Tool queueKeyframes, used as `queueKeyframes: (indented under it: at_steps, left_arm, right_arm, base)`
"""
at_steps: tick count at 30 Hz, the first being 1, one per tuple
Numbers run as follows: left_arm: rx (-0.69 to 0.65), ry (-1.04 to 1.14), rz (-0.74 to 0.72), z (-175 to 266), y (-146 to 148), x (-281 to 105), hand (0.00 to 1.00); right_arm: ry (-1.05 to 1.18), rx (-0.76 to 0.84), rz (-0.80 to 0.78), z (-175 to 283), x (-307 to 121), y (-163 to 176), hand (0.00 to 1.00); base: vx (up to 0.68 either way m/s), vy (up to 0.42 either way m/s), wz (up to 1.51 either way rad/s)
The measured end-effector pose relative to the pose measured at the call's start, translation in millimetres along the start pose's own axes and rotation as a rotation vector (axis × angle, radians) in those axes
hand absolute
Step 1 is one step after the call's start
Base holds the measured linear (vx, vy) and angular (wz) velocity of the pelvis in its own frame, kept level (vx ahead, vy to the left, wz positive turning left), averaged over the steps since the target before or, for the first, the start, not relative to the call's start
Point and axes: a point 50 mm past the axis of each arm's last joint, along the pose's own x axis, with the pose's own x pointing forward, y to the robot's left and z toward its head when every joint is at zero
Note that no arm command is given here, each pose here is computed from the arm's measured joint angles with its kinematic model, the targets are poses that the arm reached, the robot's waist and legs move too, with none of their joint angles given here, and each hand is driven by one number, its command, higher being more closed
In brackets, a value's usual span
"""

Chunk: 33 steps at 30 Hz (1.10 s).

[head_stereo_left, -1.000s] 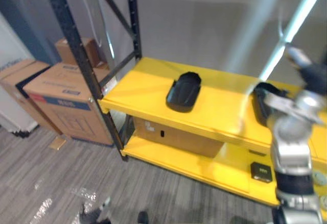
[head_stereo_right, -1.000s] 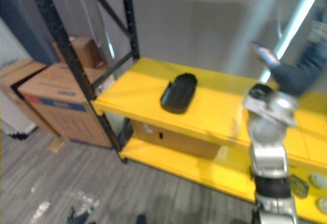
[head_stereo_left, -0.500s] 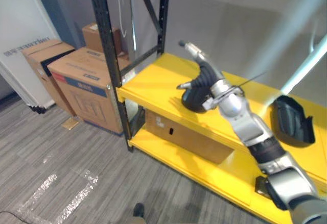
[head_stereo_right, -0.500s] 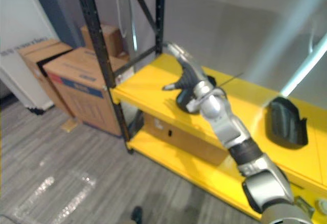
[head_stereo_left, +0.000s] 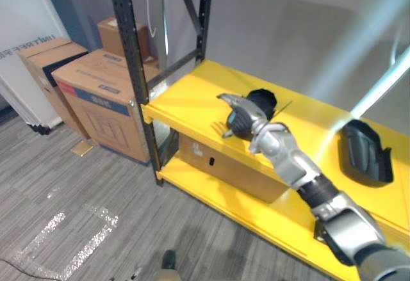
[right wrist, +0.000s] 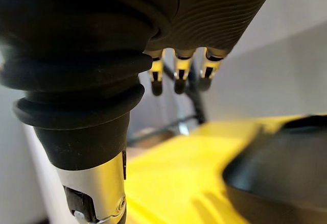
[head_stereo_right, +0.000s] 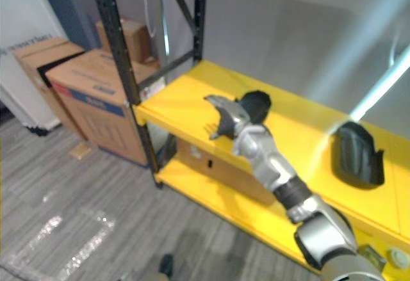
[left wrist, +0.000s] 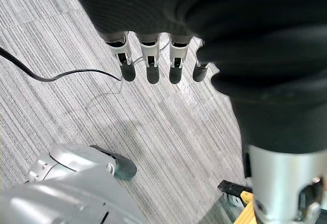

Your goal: Walk over and take plastic housings, then place them on the shelf

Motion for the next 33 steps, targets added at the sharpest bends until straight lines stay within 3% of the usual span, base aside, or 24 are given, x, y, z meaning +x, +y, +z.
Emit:
queueKeyframes:
  at_steps: [4,16,23,33]
  left_arm:
    - [0.004,0.002,-0.007,2.4,-1.3,0.7,0.00]
    - [0.002,0.018,-0.013,0.8,-2.1,0.7,0.00]
    - [0.002,0.018,-0.018,1.2,-2.5,0.7,0.00]
    - [0.004,0.001,-0.026,5.7,-1.7,1.5,0.00]
  right_arm:
    - [0.111,-0.017,0.035,-11.5,6.4,10.5,0.00]
    - [0.175,0.016,0.041,-3.2,15.5,16.3,0.00]
    - [0.242,0.042,-0.121,-14.2,14.8,5.2,0.00]
    - [0.275,0.053,-0.210,-19.3,13.5,-3.6,0.00]
  base:
    - [0.05,-0.014,0.18]
    - [-0.01,-0.015,0.01]
    - [0.00,0.004,0.03]
    - [0.05,-0.019,0.00]
